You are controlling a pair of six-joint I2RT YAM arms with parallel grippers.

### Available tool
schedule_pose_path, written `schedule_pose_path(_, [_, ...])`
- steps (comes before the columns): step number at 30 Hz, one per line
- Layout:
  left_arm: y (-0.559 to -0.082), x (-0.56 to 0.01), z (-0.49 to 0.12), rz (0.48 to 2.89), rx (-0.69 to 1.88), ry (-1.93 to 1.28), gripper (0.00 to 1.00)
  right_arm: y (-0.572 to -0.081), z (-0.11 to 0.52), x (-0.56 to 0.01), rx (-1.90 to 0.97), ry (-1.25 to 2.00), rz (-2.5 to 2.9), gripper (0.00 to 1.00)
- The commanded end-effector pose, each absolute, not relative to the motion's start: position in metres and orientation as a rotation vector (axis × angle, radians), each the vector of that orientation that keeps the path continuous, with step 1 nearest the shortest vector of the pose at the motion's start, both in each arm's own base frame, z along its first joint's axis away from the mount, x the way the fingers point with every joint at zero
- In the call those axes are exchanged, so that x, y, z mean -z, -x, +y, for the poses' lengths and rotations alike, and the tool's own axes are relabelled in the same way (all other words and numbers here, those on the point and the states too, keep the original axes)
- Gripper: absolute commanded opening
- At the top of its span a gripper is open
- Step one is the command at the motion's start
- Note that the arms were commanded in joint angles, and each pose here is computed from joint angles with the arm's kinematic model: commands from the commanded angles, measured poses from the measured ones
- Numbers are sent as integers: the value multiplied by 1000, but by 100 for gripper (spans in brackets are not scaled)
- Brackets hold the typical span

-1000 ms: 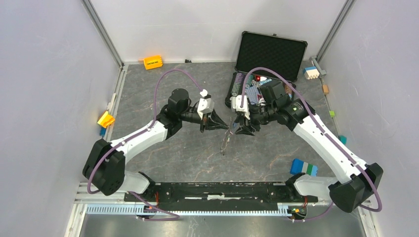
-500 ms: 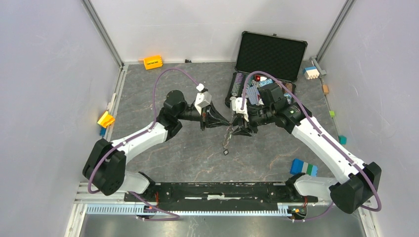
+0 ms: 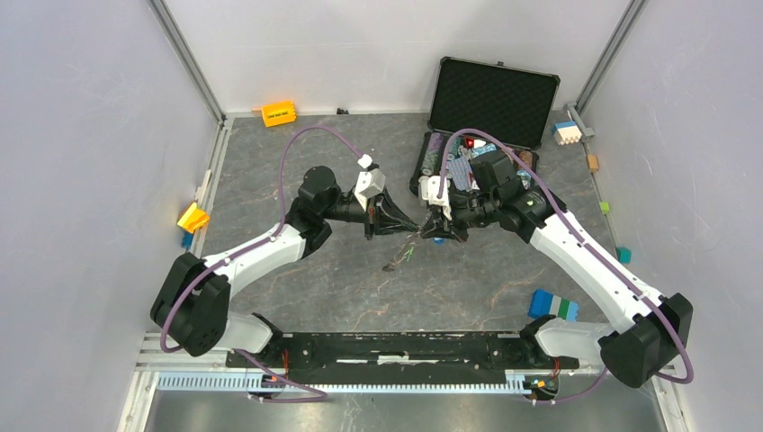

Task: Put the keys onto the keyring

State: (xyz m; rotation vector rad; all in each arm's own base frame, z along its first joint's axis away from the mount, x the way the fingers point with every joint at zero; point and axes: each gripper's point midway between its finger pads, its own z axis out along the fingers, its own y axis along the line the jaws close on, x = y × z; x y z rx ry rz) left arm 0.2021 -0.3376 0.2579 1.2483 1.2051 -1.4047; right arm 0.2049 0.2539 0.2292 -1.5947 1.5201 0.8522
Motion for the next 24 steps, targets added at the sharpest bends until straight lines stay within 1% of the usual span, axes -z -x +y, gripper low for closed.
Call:
schedule_pose_path(1, [-201, -274, -337, 1135, 1381, -1249, 2, -204, 250, -234, -824, 1603, 1501, 0])
schedule_pose_path(4, [-199, -276, -337, 1124, 1386, -1253, 2, -203, 250, -231, -826, 1608, 1510, 0])
schedule_pose_path(18, [-194, -287, -337, 1080, 1440, -1218, 2, -203, 257, -221, -899, 1611, 1538, 7])
schedule_pose_path(21, [-194, -289, -338, 1077, 1450, -1207, 2, -204, 258, -219, -907, 1610, 1551, 9])
schedule_pose_path(24, [-195, -288, -338, 1075, 1450, -1204, 2, -205, 259, -221, -908, 1605, 1549, 13])
